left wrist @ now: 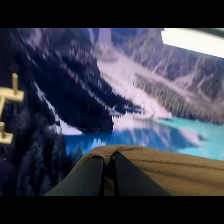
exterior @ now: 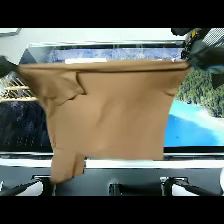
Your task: Fold the clothes and pants, and hang the long-sleeved shirts on hangers.
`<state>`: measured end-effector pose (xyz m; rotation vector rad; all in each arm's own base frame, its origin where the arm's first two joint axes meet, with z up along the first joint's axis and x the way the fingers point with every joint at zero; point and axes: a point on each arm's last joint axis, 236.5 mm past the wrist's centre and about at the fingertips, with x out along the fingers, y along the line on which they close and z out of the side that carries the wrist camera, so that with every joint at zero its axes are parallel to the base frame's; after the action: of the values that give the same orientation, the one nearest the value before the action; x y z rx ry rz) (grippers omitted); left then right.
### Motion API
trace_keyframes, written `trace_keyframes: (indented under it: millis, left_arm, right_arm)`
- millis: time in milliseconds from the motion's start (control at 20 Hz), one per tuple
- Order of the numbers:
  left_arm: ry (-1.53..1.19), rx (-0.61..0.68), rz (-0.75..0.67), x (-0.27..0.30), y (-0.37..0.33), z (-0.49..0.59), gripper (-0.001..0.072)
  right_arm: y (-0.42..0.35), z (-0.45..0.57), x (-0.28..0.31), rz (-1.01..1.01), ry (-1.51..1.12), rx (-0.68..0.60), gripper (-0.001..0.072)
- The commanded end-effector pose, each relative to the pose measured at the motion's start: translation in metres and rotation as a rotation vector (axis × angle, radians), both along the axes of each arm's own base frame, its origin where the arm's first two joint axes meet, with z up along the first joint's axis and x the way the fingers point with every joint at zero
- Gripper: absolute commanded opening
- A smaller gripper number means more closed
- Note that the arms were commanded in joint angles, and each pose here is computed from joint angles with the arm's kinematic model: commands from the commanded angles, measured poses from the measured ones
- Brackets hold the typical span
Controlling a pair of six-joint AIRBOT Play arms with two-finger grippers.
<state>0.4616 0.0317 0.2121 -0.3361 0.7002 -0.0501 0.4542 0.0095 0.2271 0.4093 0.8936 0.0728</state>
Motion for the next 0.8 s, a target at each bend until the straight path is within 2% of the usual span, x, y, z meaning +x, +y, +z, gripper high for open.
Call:
trace_keyframes:
  millis: [0,200,350,500,750]
  left_arm:
    - [0.126,-0.015,-0.045,0.068,-0.012,-0.126,0.0013]
    - [0.195,0.002,-0.112,0.122,-0.036,-0.208,0.0013]
    - [0.239,0.013,-0.164,0.135,-0.042,-0.229,0.0013]
    - [0.310,-0.002,-0.200,0.122,-0.043,-0.230,0.0013]
    - [0.561,-0.030,-0.267,0.065,-0.046,-0.253,0.0013]
  right_arm:
    - [-0.009,-0.120,0.062,-0.007,0.164,0.031,0.0032]
    - [-0.010,-0.193,0.120,-0.010,0.120,0.066,0.0032]
    - [-0.015,-0.223,0.130,-0.028,0.138,0.065,0.0032]
    - [-0.013,-0.235,0.111,0.004,0.228,0.048,0.0032]
    - [-0.015,-0.252,0.073,0.053,0.393,0.010,0.0032]
